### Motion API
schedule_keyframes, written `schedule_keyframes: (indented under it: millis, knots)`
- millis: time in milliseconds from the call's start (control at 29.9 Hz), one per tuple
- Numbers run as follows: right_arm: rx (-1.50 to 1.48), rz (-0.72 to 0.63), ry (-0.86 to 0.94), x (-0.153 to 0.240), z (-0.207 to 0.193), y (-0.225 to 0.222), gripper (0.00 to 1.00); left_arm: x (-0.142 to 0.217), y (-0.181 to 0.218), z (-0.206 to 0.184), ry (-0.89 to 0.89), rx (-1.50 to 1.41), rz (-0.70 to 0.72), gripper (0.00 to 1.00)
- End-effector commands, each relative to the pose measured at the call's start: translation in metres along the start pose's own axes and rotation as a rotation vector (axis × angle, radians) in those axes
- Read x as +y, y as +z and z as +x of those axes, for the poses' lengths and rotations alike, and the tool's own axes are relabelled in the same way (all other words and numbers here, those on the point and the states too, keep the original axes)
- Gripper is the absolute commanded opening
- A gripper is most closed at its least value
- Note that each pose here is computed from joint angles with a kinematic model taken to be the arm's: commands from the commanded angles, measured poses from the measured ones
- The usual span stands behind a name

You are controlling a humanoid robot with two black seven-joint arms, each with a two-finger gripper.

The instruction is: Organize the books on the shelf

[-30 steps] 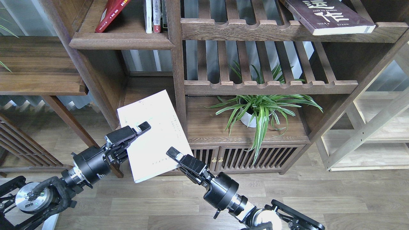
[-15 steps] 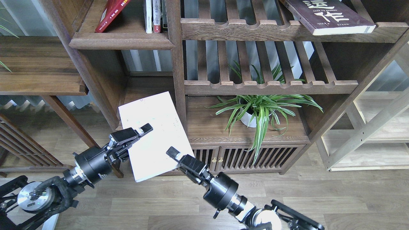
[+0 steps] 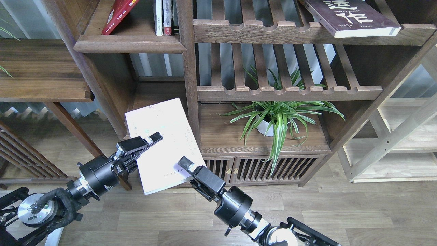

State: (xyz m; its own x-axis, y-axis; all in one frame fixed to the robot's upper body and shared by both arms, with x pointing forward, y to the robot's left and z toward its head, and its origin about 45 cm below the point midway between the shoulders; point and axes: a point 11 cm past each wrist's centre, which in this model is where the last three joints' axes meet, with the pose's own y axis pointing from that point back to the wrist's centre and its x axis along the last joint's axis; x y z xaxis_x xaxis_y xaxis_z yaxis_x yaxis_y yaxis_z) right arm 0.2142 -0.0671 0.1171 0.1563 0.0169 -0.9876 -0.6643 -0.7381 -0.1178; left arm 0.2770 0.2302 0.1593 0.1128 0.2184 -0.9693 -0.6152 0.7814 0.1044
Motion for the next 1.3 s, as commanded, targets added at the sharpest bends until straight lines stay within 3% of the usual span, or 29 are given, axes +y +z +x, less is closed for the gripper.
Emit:
schedule_keyframes:
  millis: [0,200,535,835,1136,1270]
  knots:
    - [0.033,0.108,0.096,0.016,0.028,-0.038,0.94,0.004,0.012,-0.008,0.001,-0.090,-0.009,0.00]
    - [0.063,0.243,0.228,0.047,0.063,-0.081,0.97,0.012,0.054,-0.045,-0.030,-0.336,-0.062,0.00]
    - [0.120,0.220,0.308,0.073,0.077,-0.094,0.97,0.036,0.124,-0.130,-0.084,-0.797,-0.259,0.00]
    - [0.125,0.215,0.324,0.078,0.080,-0.095,0.97,0.033,0.123,-0.189,-0.220,-0.996,-0.469,0.00]
    - [0.127,0.207,0.322,0.077,0.079,-0.094,0.97,0.017,0.130,-0.200,-0.151,-1.156,-0.594,0.00]
    - [0.114,0.203,0.318,0.075,0.080,-0.088,0.97,0.014,0.152,-0.219,-0.040,-1.190,-0.701,0.00]
